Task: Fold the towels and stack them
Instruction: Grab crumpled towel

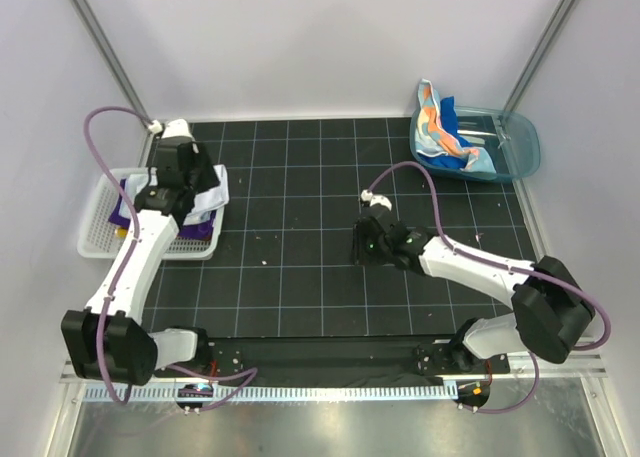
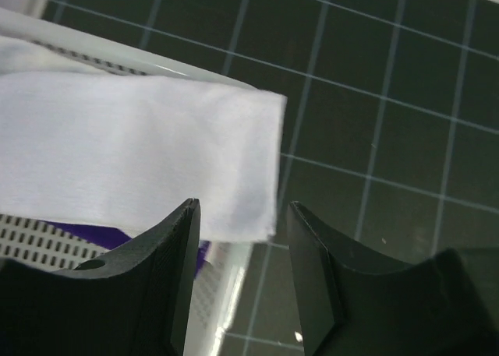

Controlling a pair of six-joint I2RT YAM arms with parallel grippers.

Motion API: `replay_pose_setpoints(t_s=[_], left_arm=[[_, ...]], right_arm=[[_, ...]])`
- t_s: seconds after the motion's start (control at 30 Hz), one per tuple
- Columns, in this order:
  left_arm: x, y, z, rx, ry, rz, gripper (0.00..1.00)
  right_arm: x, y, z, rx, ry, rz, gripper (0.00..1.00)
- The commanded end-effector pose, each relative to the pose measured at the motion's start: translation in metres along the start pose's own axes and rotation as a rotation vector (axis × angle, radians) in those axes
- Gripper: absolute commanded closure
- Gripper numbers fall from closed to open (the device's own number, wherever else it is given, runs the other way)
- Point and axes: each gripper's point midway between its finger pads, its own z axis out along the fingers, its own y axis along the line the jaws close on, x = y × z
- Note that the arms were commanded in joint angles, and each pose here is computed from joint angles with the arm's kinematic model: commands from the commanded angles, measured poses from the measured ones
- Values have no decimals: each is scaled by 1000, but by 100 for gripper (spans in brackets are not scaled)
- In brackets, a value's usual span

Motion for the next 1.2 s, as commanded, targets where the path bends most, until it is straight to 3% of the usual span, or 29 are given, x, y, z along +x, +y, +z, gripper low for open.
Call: replay_pose_setpoints(t_s=[0.0,0.23,0.43,0.63,0.9,1.07,1.1,1.17], left_arm=[[11,-48,-38,159,22,59,48],[53,-101,-91,352,69,220,48],[77,-102,-110,446,96,248,48],[100,-109,-119,545,140,238,48],[114,-103,-122,561,161,250,48],[115,-103,-120,558,168,258,48],[116,-103,-120,558,171,259,48],[117,-102,-118,551,173,261,47]], right_arm=[[-54,-4,-19,25,-125,16,63],[-145,-65,-44,113,-259,170,59],[-257,-137,-84,304,-477,272,50],[-342,-191,-99,405,-634,319,44],[-386,-285,-16,508,-612,370,40],[-415,-296,16,437,-582,290,36],[-406,-301,43,410,-524,258,36],[-421,-301,42,404,-551,225,36]])
